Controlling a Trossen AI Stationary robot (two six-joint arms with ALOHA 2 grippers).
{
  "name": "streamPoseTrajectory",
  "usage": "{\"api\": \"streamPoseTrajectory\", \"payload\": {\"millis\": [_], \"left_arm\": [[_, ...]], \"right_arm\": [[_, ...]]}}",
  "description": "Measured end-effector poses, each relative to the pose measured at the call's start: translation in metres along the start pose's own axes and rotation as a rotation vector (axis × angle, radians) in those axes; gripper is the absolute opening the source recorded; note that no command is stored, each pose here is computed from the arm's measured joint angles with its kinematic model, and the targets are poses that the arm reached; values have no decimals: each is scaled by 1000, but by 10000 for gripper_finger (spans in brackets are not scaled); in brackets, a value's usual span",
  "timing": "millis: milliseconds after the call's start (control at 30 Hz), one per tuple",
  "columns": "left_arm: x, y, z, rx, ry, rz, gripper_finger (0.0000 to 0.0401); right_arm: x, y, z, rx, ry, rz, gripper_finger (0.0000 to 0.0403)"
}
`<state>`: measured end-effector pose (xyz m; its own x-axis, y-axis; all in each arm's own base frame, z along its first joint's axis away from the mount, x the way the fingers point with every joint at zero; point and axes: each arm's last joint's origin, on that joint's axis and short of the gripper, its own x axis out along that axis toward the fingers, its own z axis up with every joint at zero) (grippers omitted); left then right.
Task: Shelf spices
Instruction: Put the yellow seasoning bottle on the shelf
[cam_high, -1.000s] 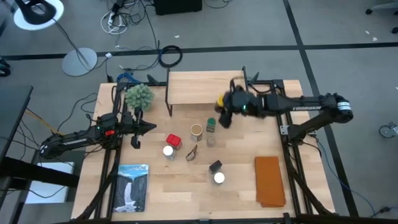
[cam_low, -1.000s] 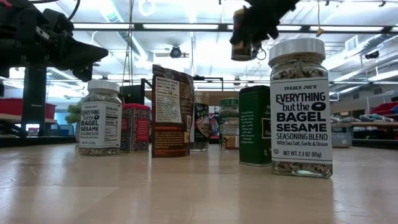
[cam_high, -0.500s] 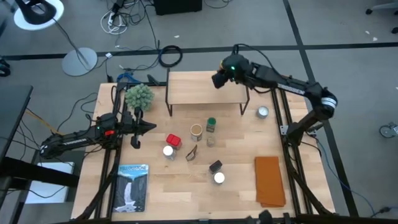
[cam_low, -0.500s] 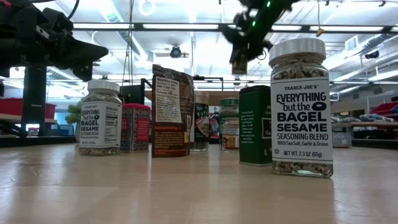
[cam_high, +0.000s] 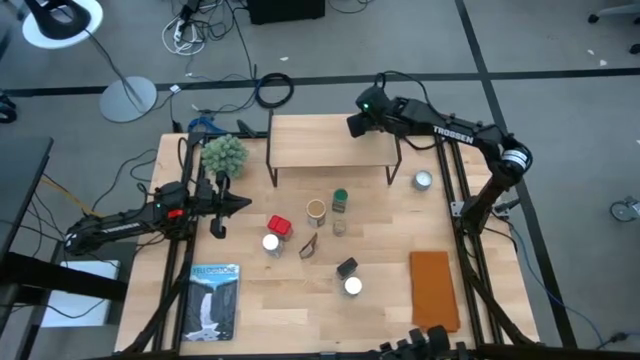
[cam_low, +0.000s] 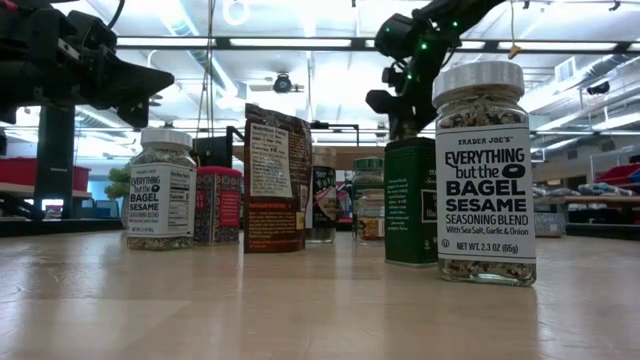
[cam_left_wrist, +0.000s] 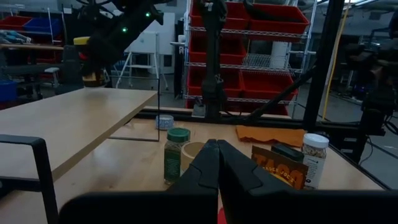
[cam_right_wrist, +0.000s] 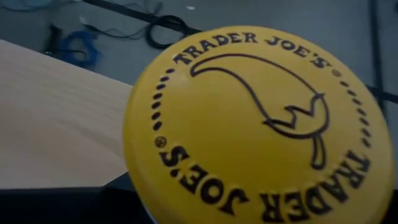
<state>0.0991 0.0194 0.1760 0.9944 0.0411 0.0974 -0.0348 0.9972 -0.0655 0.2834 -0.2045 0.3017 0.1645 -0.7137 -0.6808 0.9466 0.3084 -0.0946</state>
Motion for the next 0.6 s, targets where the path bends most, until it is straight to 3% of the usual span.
{"api": "streamPoseTrajectory", "payload": {"millis": [600], "left_arm": [[0,0,0,0,0,0,6]], "right_arm": [[-1,-3,-6,-9,65,-4,218]]}}
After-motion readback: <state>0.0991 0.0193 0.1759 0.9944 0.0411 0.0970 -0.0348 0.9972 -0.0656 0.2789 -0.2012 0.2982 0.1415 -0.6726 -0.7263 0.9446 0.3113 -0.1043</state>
